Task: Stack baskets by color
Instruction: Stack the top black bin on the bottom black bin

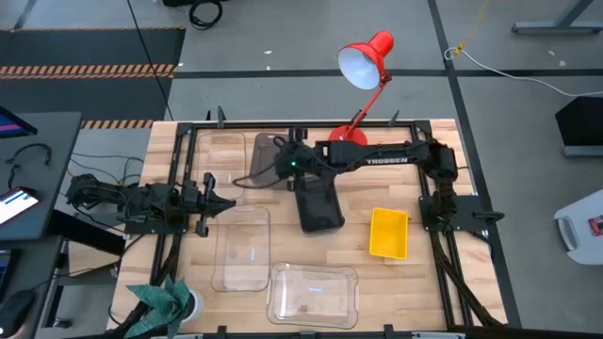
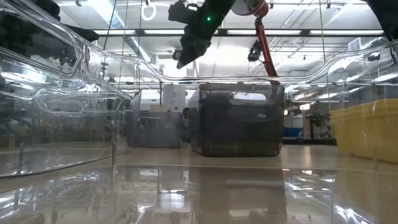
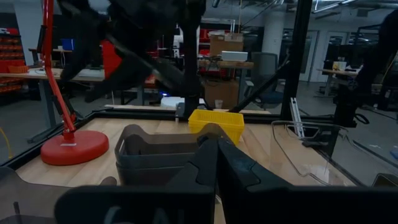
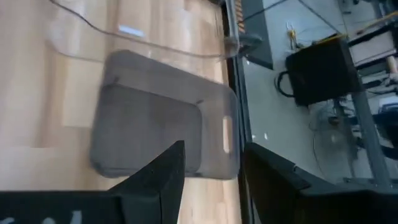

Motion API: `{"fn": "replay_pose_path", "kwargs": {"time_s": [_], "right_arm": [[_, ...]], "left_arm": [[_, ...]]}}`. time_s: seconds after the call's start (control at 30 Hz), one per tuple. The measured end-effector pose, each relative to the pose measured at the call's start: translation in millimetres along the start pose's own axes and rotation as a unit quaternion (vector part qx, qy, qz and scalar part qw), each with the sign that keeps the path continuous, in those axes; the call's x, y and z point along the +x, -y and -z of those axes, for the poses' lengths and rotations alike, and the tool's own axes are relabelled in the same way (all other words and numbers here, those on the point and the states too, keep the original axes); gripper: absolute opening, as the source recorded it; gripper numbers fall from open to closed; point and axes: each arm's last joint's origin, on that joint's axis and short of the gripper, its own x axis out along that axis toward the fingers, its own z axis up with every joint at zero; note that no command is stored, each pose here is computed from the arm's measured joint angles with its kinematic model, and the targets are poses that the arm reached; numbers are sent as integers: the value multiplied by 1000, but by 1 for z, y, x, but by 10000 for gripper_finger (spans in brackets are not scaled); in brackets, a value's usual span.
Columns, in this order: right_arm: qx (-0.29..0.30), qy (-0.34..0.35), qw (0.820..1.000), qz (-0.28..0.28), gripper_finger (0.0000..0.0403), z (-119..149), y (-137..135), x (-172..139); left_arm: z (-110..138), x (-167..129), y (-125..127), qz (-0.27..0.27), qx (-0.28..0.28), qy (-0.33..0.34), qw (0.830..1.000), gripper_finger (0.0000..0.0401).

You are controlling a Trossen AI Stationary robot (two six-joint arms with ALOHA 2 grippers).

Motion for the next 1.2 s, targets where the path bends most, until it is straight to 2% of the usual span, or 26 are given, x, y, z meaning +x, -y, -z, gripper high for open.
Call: {"fn": "replay_pose_path", "kwargs": {"time_s": [0.2, 0.4, 0.5, 0.63, 0.7, 0.87, 1.03, 1.2], "right_arm": [[67, 37, 993, -91, 162, 7, 28, -13], [76, 11, 990, -117, 135, 12, 27, -32], [68, 19, 990, -121, 119, 17, 15, -47], [68, 29, 991, -108, 101, 40, 3, -60], [85, 55, 990, -101, 95, 52, 2, -70], [115, 89, 984, -106, 90, 83, -8, -99], [140, 142, 974, -111, 90, 102, -13, -128], [145, 192, 966, -99, 90, 121, -18, -156]], "left_arm": [[0, 0, 0, 0, 0, 0, 1000, 9], [0, 0, 0, 0, -1, 2, 1000, 9], [-3, 0, -1, -19, -19, 17, 999, 9], [-8, 0, -1, -16, -147, 42, 988, 9], [-8, 0, -1, -15, -179, 43, 983, 9], [-8, 0, -3, -38, -170, 49, 984, 9], [-9, -1, -7, -115, -232, 76, 963, 9], [-17, 3, -5, -93, -219, 57, 970, 9]]}}
